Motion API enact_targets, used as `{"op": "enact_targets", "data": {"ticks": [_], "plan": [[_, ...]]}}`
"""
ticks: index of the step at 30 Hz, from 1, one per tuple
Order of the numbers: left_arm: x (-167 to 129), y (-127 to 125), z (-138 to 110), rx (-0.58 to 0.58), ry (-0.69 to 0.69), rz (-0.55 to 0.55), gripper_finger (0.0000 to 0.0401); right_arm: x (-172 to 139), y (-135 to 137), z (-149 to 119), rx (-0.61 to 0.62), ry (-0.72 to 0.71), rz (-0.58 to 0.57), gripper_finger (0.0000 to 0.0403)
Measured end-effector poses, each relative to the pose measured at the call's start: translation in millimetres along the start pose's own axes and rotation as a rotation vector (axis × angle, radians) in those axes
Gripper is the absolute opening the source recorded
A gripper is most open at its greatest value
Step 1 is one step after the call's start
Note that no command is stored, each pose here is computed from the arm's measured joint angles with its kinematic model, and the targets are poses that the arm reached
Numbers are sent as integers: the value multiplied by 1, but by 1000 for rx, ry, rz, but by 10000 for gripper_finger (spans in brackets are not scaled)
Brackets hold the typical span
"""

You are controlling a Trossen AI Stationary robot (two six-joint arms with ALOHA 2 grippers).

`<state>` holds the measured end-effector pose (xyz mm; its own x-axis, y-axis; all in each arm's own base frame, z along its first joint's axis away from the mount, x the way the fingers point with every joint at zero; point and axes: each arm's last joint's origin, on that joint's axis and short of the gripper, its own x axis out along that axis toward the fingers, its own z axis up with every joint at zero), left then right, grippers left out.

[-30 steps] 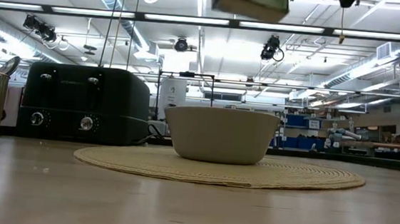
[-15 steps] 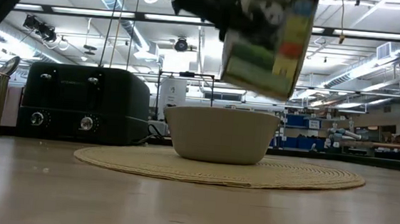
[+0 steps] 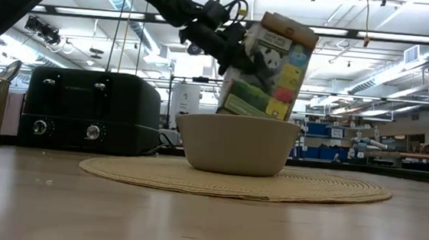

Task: Arrange a breakfast setting
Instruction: Pour the cereal into the gray bowl

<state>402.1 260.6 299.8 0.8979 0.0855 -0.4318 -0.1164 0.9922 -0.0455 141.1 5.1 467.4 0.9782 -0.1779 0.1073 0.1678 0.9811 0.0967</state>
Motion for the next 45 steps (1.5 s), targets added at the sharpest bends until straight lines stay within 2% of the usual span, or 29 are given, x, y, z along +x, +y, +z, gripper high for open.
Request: {"op": "enact_targets", "data": {"ticks": [4, 7, 11, 14, 18, 22, 25, 28, 32, 34, 36, 40, 45], "plan": [[-3, 7, -2, -57, 12, 30, 94, -1, -3, 1, 2, -3, -16, 346], [-1, 4, -3, -77, 31, 93, 94, 1, -3, 0, 5, 3, -17, 346], [6, -9, -1, -86, 47, 147, 94, 5, -2, -2, 44, 16, -14, 346], [7, -25, 4, -75, 63, 147, 93, 7, 0, -5, 82, 39, 5, 346], [-10, -44, 21, -48, 43, 119, 93, 10, 6, -10, 81, 75, 39, 346], [-37, -58, 26, -18, 81, 102, 93, 15, 14, -13, 77, 92, 87, 346], [-61, -68, 10, -62, 28, 119, 93, 18, 19, -14, 84, 92, 123, 346], [-87, -82, -13, -118, -107, 156, 93, 22, 23, -16, 84, 94, 135, 346], [-105, -105, -40, -94, -257, 292, 93, 31, 26, -18, 77, 87, 125, 346], [-102, -113, -52, -87, -276, 341, 93, 36, 26, -20, 75, 87, 116, 346], [-97, -118, -65, -74, -238, 392, 93, 40, 27, -21, 74, 88, 111, 346], [-84, -115, -90, -137, -193, 578, 93, 47, 29, -26, 69, 105, 108, 346], [-72, -103, -101, -230, -317, 689, 93, 52, 31, -30, 65, 123, 104, 346]]}}
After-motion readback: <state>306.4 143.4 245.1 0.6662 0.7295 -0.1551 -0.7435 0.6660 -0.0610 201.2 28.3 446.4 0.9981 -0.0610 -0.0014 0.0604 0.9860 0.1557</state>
